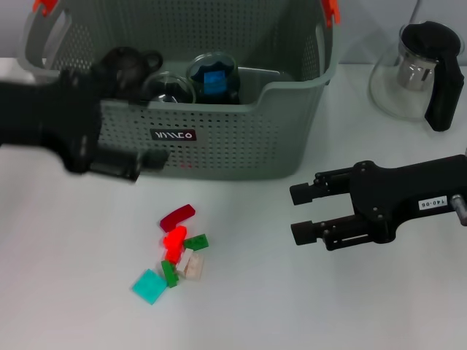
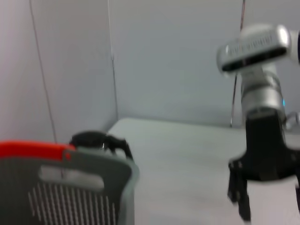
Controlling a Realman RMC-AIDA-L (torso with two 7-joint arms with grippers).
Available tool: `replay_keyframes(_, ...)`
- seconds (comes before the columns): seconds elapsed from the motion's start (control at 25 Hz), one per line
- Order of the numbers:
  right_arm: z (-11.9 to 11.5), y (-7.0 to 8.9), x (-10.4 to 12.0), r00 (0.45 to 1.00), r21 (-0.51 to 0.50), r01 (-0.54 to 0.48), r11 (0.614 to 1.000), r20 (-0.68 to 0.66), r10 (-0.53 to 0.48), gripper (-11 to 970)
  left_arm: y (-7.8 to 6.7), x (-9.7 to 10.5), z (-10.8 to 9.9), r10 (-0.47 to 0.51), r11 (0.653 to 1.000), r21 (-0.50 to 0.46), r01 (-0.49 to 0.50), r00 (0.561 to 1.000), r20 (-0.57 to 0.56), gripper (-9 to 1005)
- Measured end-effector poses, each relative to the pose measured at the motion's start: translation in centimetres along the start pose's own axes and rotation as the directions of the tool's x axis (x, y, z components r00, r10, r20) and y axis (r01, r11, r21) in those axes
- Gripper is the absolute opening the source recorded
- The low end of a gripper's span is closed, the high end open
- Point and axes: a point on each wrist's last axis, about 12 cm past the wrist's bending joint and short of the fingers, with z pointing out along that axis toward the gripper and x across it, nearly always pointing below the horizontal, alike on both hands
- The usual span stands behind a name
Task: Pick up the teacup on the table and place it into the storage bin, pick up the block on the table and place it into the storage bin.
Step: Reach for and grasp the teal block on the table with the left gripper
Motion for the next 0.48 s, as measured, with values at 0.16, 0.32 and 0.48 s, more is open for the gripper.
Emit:
replay_keyframes(0.16, 0.1, -0.1, -0.1, 1.0, 0.005, 0.006, 1.0, 0.001, -0.006, 746, -1.4, 1.5, -0.2, 0.008, 1.0, -0.029, -0.01, 0.997, -0.081, 893)
replay_keyframes(0.32, 0.5, -0.2, -0.1, 1.0, 0.0, 0.011, 1.0, 0.005, -0.011, 746, -1.8, 2.6, 0.2, -0.005, 1.0, -0.01, 0.003, 0.986, -0.165, 894)
replay_keyframes(0.48, 0.7, -0.3, -0.1, 1.0, -0.002, 0.005, 1.0, 0.006, -0.005, 746, -1.8, 3.8, 1.4, -0.037, 0.998, 0.035, 0.048, 0.967, -0.253, 895)
